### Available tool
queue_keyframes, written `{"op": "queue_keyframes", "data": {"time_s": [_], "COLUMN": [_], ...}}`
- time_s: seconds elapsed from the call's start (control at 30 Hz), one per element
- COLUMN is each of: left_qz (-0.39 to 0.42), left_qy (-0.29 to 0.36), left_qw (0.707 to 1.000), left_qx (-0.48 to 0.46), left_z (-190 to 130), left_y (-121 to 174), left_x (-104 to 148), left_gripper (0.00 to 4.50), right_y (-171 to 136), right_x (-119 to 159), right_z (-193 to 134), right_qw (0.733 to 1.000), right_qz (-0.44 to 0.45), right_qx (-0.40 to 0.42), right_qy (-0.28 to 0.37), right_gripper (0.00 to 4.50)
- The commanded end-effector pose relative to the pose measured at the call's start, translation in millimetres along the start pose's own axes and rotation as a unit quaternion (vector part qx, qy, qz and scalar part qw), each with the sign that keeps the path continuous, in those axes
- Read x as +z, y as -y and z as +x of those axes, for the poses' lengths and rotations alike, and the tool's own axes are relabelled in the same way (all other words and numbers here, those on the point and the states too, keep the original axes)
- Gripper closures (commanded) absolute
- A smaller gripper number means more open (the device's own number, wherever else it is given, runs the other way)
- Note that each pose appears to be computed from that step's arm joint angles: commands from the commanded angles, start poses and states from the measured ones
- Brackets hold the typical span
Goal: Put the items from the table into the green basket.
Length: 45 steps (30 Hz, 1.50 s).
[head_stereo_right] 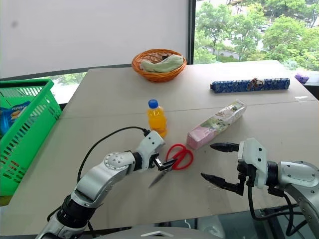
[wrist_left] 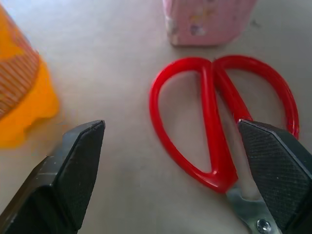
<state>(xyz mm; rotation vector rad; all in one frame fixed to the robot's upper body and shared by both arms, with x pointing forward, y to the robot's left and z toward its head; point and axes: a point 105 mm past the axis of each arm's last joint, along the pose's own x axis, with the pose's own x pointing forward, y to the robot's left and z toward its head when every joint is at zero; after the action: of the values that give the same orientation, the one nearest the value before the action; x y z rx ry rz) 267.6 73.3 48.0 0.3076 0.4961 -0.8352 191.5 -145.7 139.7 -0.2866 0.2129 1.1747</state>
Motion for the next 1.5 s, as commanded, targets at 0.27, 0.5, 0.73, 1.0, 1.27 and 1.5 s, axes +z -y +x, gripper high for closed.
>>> {"op": "queue_keyframes", "data": {"time_s": [0.27, 0.5, 0.73, 1.0, 1.27, 1.5], "left_qz": [-0.052, -0.057, -0.038, -0.064, -0.070, -0.073], "left_qy": [0.035, 0.010, -0.030, -0.076, -0.082, -0.059], "left_qw": [0.996, 0.995, 0.996, 0.991, 0.991, 0.992], "left_qx": [0.056, 0.087, 0.072, 0.087, 0.080, 0.084], "left_z": [7, 11, 13, 8, 4, -10], "left_y": [-6, -18, -9, -7, -4, -8], "left_x": [17, 10, -4, -20, -24, -25], "left_gripper": [0.05, 0.05, 0.05, 0.58, 2.17, 2.17], "right_y": [-4, -1, 5, 9, 10, 17], "right_x": [6, 4, 2, 2, -7, -1], "right_z": [-10, -8, -7, -8, -13, -10], "right_qw": [0.999, 0.999, 0.998, 0.998, 0.997, 0.998], "right_qz": [0.000, -0.007, -0.010, -0.015, -0.011, -0.018], "right_qx": [-0.035, -0.040, -0.051, -0.056, -0.048, -0.055], "right_qy": [-0.024, -0.026, -0.024, -0.023, -0.054, -0.031], "right_gripper": [0.00, 0.00, 0.00, 0.00, 0.00, 0.00]}}
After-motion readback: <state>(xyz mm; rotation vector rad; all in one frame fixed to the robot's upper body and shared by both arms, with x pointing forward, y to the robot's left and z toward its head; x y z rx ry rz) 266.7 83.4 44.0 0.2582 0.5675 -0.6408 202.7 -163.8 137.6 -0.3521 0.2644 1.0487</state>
